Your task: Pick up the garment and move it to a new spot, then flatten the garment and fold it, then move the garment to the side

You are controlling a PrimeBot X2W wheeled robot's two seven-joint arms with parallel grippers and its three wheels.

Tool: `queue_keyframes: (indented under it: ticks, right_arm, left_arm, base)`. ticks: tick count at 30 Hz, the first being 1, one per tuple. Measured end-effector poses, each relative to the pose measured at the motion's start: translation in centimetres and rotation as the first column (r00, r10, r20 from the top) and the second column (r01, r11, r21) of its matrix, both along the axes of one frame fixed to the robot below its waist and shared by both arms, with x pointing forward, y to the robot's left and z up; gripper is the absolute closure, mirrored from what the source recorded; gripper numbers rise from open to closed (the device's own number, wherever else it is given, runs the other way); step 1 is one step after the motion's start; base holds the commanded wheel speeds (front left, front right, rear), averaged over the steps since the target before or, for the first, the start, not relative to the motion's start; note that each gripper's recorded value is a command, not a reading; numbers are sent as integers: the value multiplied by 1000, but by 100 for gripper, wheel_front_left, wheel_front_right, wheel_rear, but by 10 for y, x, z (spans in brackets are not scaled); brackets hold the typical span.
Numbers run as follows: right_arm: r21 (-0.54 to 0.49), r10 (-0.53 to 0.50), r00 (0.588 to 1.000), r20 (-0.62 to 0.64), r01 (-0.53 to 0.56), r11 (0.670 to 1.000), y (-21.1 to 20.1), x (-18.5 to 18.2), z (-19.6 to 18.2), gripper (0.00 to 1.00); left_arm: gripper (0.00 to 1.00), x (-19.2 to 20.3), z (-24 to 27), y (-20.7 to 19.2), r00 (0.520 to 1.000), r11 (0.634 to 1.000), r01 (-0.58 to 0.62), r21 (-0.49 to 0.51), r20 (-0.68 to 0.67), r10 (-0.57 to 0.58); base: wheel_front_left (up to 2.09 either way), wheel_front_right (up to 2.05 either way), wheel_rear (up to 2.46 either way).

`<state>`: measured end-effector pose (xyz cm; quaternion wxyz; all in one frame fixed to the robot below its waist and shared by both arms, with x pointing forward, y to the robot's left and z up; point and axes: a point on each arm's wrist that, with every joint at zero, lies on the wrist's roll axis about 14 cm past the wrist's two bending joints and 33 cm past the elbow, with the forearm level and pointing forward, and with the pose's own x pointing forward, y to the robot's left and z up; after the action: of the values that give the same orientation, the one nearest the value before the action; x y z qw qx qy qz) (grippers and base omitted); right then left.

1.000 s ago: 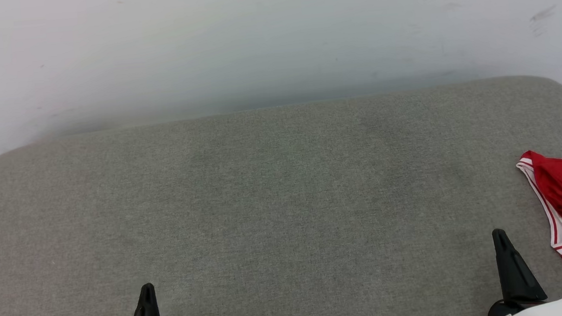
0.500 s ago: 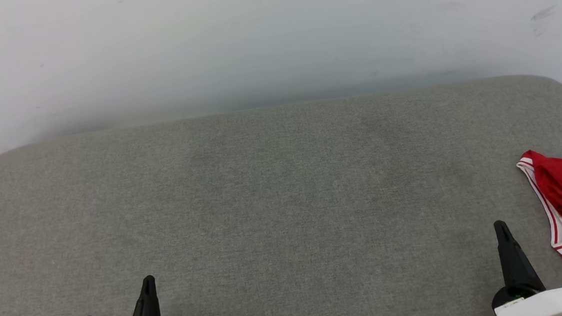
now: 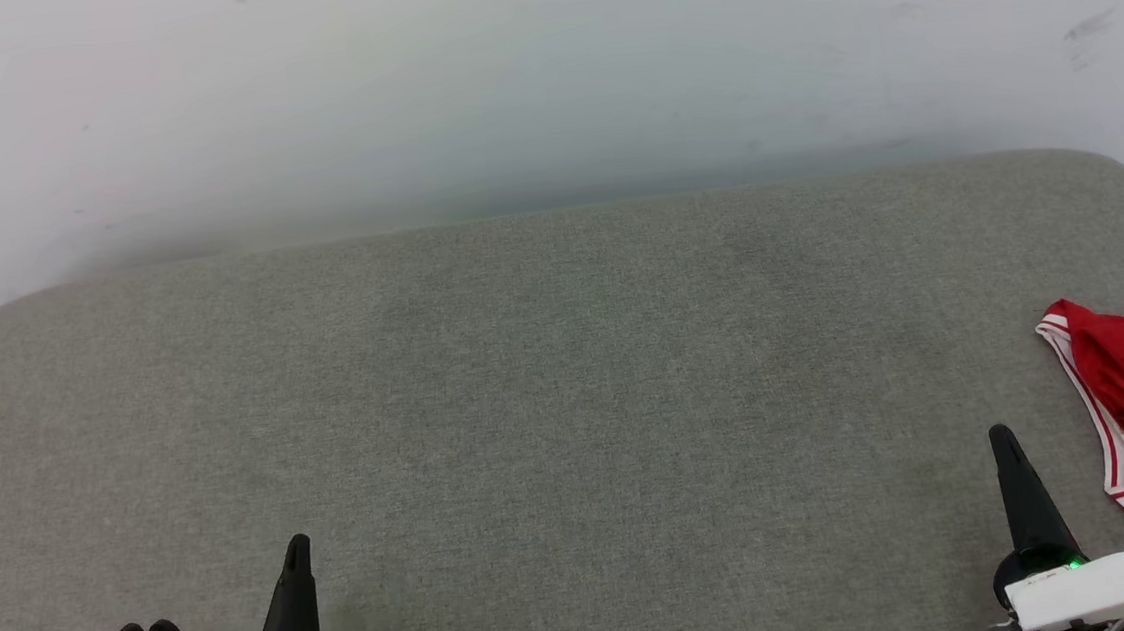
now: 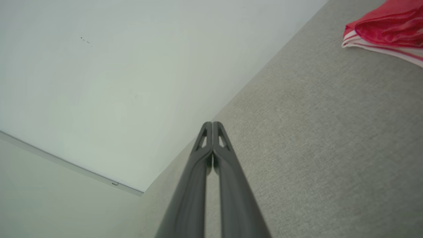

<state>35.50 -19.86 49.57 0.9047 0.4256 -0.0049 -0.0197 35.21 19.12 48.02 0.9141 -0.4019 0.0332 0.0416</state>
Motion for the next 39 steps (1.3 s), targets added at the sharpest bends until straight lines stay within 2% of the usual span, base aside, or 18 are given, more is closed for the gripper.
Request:
queue_keyframes:
  ticks: [16, 39]
  right_arm:
    - [180, 2, 1000, -11, 0, 984, -1, 8, -1, 100]
    - [389, 8, 1000, -6, -5, 921, -2, 18, 2, 100]
  left_arm:
    - [100, 9, 2, 2, 1000, 981, -4, -196, 6, 5]
    - [100, 21, 9, 4, 999, 907, 3, -420, 31, 11]
  base:
    - [0, 0, 0]
    - [0, 0, 0]
